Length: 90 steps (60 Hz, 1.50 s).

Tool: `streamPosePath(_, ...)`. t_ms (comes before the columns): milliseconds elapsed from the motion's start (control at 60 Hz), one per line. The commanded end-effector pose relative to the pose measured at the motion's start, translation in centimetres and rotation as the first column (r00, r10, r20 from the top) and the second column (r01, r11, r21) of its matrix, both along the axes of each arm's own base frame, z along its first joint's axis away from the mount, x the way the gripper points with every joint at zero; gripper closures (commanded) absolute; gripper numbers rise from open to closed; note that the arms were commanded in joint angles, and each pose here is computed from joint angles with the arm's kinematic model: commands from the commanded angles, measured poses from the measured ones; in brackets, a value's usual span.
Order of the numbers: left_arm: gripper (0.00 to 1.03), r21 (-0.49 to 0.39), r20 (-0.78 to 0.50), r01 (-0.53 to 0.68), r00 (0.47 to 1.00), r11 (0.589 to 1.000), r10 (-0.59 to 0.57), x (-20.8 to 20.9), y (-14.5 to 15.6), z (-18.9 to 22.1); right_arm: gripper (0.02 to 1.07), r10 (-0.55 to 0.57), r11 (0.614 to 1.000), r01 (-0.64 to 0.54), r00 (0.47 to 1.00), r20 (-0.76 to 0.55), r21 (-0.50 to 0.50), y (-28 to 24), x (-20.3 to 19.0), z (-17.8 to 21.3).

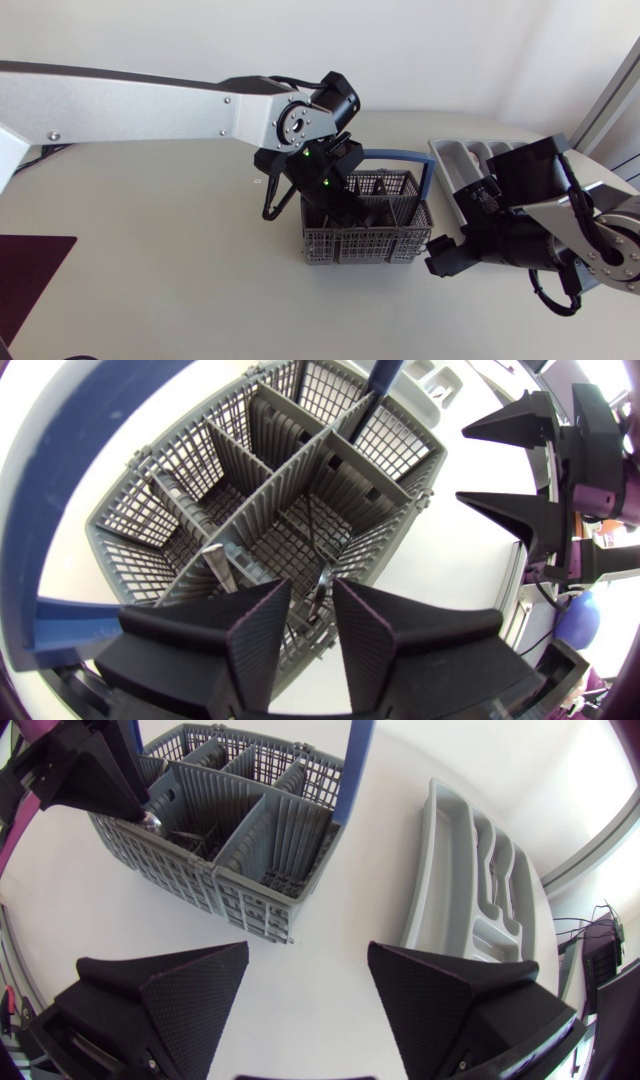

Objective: Sort the cutlery from the basket into the organizer compartments.

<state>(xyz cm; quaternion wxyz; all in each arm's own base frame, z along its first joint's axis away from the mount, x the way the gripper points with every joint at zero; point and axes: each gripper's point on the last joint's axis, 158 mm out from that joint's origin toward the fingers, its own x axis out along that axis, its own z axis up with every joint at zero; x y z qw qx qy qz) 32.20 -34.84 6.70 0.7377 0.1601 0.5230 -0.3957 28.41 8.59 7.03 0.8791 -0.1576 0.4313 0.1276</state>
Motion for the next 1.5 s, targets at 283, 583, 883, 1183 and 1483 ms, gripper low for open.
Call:
streamPosePath(283,1.0,0.039,-0.072,-0.002,0.997,0.999,0.005,-1.6,0.2,-2.6,0.21,0.003,1.0,-0.003,1.0,-0.008,-0.017,-0.6,-0.4,-0.9)
streamPosePath(583,1.0,-0.004,-0.073,-0.026,0.997,1.0,0.025,-0.7,0.5,-1.1,0.21,0.003,1.0,-0.003,1.0,-0.01,-0.019,-0.7,-0.6,-1.1)
streamPosePath(883,1.0,-0.058,-0.059,-0.017,0.998,0.998,0.014,-0.8,0.8,1.9,0.21,-0.001,1.0,0.002,1.0,0.013,-0.009,-0.8,-0.6,-0.4)
streamPosePath(1183,0.78,-0.047,0.103,0.033,0.994,0.998,-0.028,-2.0,-0.1,6.2,0.21,-0.001,1.0,0.002,1.0,0.014,-0.005,-0.7,-0.5,-0.5)
streamPosePath(1483,0.75,0.046,0.097,0.047,0.994,0.998,-0.051,-1.9,-1.4,2.4,0.21,0.0,1.0,0.0,1.0,0.024,-0.002,-0.7,-0.7,-0.3)
